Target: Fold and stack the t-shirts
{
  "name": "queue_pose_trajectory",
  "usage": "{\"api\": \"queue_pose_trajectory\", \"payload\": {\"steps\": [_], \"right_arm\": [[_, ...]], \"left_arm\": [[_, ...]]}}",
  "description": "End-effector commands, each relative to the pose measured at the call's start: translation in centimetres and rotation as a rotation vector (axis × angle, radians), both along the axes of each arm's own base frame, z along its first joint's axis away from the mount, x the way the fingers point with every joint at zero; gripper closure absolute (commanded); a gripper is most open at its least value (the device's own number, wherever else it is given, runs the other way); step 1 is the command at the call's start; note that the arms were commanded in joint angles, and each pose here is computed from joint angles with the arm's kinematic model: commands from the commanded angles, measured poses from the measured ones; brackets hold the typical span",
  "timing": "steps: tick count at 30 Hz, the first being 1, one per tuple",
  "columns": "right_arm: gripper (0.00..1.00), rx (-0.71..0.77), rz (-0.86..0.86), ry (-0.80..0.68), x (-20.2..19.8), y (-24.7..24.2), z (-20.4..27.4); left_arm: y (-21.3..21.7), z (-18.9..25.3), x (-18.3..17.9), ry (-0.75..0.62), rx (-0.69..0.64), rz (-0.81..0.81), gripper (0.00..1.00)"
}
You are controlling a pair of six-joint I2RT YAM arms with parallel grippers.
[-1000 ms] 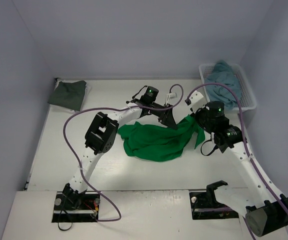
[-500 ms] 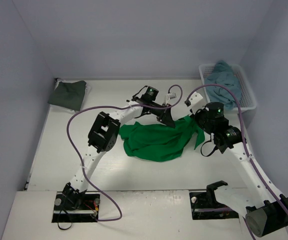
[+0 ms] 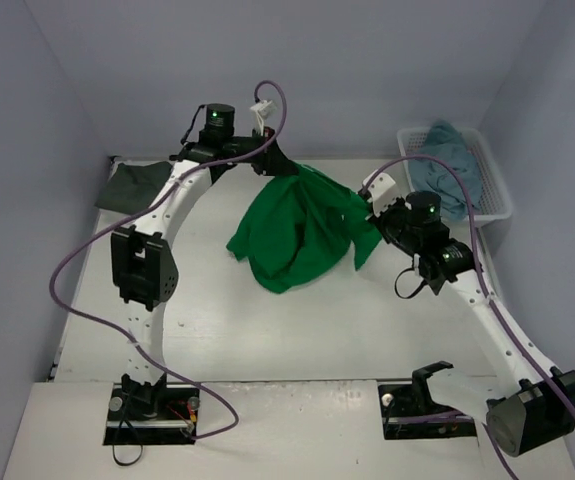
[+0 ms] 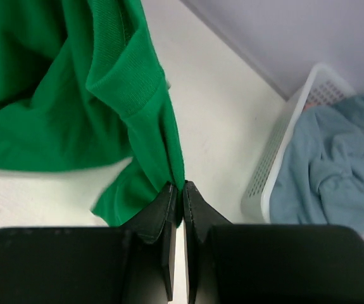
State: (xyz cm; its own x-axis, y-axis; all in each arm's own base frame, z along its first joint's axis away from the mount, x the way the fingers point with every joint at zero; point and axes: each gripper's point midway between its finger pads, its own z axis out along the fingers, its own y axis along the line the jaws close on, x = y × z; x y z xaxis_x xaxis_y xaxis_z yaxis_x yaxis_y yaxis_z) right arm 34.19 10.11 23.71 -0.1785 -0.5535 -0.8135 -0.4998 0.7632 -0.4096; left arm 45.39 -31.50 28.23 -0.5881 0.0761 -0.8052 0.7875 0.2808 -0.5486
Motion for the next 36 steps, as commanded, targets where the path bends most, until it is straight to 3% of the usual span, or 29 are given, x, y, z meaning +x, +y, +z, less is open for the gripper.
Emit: {"api": "queue_pose_trajectory", "payload": {"steps": [1, 5, 10, 15, 22, 23, 28, 35, 36], "right_arm": [[1.00, 0.012, -0.030, -0.075, 2.6, -0.2, 3.3], [1.00, 0.027, -0.026, -0.101, 4.6, 0.6, 4.9], [1.00, 0.101, -0.040, -0.240, 5.2, 0.8, 11.4], [1.00, 0.158, -0.002, -0.293, 2.2, 0.8, 15.1], [1.00, 0.200, -0.048, -0.434, -2.6, -1.6, 20.3], [1.00, 0.232, -0.039, -0.451, -4.4, -1.8, 21.4], [1.00, 0.269, 0.004, -0.369, -5.5, -0.9, 21.2], [1.00, 0.297, 0.062, -0.279, -5.8, 0.2, 18.3], [1.00, 0.289, 0.064, -0.267, -5.5, 0.3, 17.7]], "left_arm": [[3.1, 8.6, 0.4, -0.213, -0.043, 0.106, 1.00], [4.7, 13.4, -0.8, -0.288, -0.061, 0.145, 1.00], [6.7, 19.6, -3.6, -0.395, -0.096, 0.171, 1.00], [8.0, 23.9, -8.8, -0.477, -0.126, 0.132, 1.00], [9.0, 26.7, -17.5, -0.528, -0.155, 0.038, 1.00], [9.4, 26.9, -20.7, -0.522, -0.165, 0.004, 1.00], [9.6, 25.8, -24.3, -0.459, -0.178, -0.058, 1.00], [8.5, 20.6, -25.8, -0.331, -0.177, -0.097, 1.00], [8.2, 18.7, -25.3, -0.256, -0.173, -0.099, 1.00]]}}
